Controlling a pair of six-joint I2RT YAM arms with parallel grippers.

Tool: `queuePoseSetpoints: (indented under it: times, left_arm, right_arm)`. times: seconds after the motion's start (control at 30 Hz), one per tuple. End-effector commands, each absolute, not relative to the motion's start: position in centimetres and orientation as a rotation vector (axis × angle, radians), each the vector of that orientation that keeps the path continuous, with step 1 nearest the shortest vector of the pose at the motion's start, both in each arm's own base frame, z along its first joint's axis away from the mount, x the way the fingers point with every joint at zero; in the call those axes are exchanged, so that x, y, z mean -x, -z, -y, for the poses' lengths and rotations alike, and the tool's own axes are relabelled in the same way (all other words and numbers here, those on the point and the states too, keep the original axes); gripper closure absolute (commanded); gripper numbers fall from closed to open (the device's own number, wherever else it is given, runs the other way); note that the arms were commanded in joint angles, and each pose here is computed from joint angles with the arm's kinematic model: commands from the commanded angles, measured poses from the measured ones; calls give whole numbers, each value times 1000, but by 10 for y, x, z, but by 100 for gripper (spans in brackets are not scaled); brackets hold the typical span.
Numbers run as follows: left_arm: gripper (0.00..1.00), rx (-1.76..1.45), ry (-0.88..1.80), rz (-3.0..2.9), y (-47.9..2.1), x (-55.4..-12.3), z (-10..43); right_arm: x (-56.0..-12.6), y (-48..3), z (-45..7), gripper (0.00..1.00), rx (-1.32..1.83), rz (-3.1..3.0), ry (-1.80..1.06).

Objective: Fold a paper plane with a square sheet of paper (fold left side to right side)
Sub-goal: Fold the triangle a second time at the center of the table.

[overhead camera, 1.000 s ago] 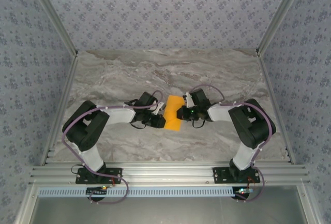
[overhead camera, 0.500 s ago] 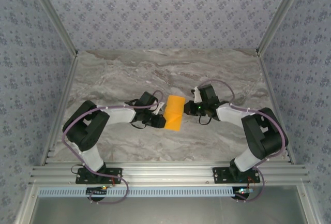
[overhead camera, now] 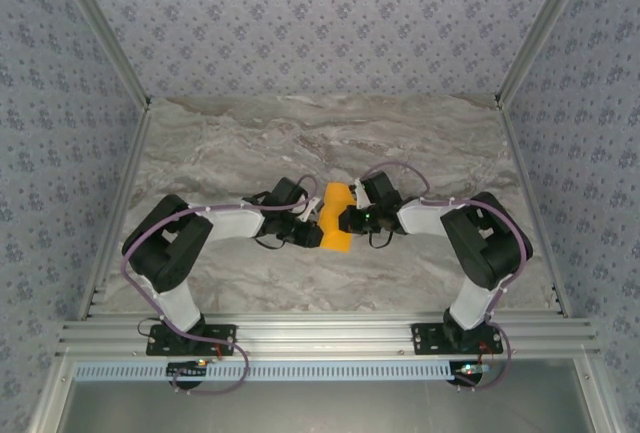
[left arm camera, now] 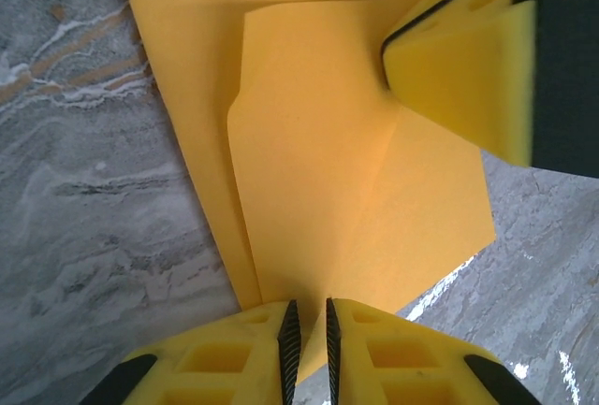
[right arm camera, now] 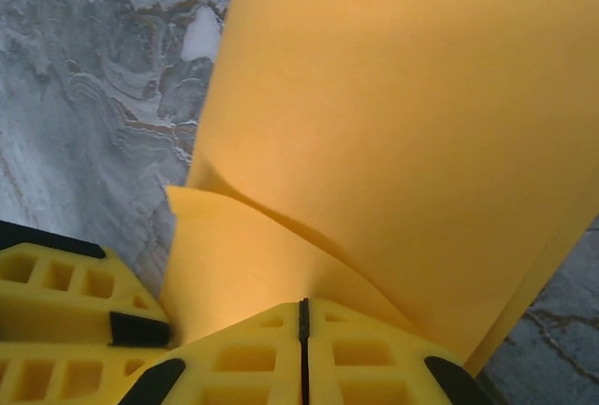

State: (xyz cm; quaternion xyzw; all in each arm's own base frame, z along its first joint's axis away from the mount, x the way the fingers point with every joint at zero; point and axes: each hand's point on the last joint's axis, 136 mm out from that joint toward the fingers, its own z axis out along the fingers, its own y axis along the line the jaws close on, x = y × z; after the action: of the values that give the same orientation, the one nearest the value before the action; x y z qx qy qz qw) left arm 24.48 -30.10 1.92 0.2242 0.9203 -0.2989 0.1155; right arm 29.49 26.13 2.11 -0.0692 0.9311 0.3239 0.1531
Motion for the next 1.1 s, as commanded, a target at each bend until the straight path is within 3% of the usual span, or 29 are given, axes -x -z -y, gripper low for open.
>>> queuePoseSetpoints:
  times: [0.0, 0.3, 0.6, 1.07]
  left_arm:
    - [79, -685, 821, -2712, -17, -242, 297]
    - [80, -717, 1078, -2579, -62, -242, 327]
    - [86, -743, 1110, -2600, -50, -251, 341]
    - [87, -761, 1036, -2673, -24, -257, 341]
  right_arm:
    - [-296, -9, -255, 94, 166, -2727, -859]
    - [-288, 2, -246, 94, 148, -2777, -811]
    - [-285, 1, -246, 95, 153, -2783, -812]
    - [-284, 3, -244, 95, 167, -2797, -792]
